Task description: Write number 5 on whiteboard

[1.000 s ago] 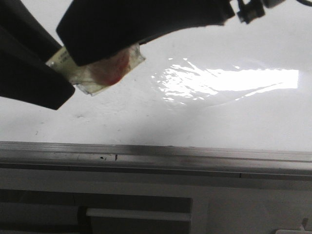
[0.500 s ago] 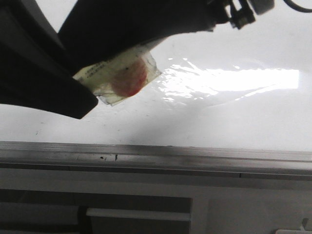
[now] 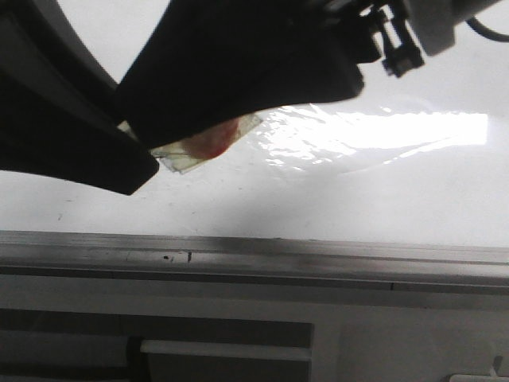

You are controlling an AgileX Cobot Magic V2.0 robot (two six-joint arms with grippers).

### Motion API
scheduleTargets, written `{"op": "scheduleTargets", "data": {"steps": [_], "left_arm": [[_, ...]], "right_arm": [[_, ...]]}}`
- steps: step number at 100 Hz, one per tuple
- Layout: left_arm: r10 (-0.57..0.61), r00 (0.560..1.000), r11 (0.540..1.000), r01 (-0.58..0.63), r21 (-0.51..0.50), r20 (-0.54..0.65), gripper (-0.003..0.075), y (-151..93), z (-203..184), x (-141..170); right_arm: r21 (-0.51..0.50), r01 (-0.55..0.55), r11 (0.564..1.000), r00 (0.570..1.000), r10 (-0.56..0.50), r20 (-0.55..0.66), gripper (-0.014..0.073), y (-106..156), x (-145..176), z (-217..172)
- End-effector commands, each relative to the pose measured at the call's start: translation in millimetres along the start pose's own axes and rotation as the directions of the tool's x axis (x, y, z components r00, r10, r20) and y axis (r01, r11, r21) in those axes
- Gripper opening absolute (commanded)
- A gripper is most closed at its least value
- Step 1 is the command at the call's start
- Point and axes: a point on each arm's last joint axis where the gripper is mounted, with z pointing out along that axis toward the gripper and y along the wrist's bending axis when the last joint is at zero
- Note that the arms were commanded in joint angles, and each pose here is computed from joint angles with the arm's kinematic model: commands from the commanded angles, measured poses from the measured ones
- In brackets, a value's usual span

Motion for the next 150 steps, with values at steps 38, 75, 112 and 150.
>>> {"op": "scheduleTargets", "data": {"steps": [38,75,112,150], "left_arm": [[-0.020,0.998,0.998,0.023,-0.054,0.064,-0.0020,6,-6,-11],[-0.091,0.991,0.994,0.096,-0.049,0.093,0.0152,6,-8,-14],[-0.196,0.908,0.931,0.290,-0.219,0.371,0.0521,6,-78,-26],[-0.432,0.737,0.696,0.639,-0.327,0.520,-0.0020,6,-98,24]], "right_arm": [[0.014,0.005,1.000,0.999,-0.005,0.040,-0.0026,-2,-10,-5],[0.059,0.061,0.996,0.997,-0.064,0.051,-0.0069,-6,-12,-10],[0.205,0.123,0.971,0.992,-0.128,0.014,-0.0062,-40,-15,-46],[0.317,0.243,0.917,0.970,-0.223,-0.100,-0.0062,-50,-11,-66]]}}
